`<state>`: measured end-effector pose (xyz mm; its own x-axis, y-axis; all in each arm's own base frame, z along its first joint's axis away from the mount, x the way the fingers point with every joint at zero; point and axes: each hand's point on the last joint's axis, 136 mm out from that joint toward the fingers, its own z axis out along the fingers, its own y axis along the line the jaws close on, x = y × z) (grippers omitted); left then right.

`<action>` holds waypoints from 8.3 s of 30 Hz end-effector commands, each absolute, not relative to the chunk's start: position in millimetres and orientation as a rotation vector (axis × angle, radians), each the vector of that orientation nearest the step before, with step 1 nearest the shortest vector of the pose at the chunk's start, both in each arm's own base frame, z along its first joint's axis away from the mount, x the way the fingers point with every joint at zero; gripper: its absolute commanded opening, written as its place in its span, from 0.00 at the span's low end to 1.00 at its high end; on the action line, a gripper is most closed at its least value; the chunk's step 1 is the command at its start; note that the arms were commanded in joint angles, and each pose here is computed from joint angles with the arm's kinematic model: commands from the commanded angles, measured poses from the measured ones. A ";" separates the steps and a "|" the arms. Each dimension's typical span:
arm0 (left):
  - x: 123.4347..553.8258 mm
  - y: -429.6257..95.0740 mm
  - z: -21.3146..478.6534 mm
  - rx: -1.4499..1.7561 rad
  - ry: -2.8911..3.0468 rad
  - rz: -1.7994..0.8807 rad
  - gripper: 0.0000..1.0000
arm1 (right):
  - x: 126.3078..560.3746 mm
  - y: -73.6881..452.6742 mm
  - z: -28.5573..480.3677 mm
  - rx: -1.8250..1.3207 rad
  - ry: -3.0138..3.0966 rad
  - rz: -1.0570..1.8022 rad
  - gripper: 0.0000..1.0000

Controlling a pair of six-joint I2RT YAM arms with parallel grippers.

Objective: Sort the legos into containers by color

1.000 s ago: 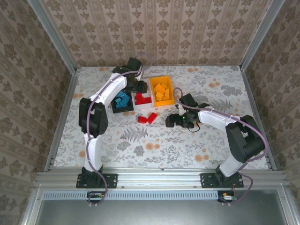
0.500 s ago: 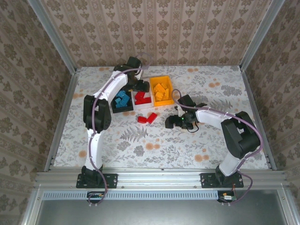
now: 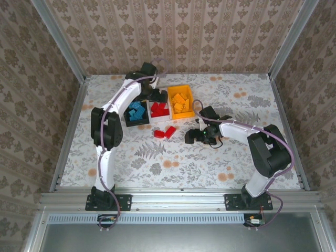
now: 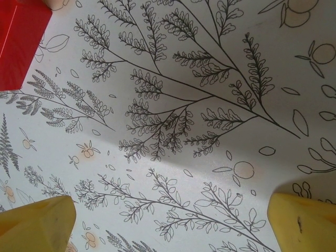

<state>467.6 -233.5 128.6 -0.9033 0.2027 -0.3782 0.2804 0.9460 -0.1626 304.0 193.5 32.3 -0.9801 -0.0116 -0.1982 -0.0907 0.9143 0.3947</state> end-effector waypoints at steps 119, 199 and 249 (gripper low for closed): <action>315.4 -128.7 169.5 0.323 2.615 -0.633 1.00 | 362.4 266.7 22.9 -0.261 2.932 0.043 0.42; 319.3 -134.7 193.9 0.192 2.524 -0.631 1.00 | 420.8 230.0 198.8 -0.170 2.424 0.650 1.00; 315.9 -255.4 39.7 0.674 2.787 -0.314 0.76 | 349.6 181.6 141.1 -0.032 2.558 0.670 1.00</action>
<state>321.8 -255.7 39.9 -0.8747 0.3810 -0.2997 0.4410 0.8821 -0.1658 352.3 181.8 135.2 -0.8809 0.0731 -0.4676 -0.1533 0.8906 0.4281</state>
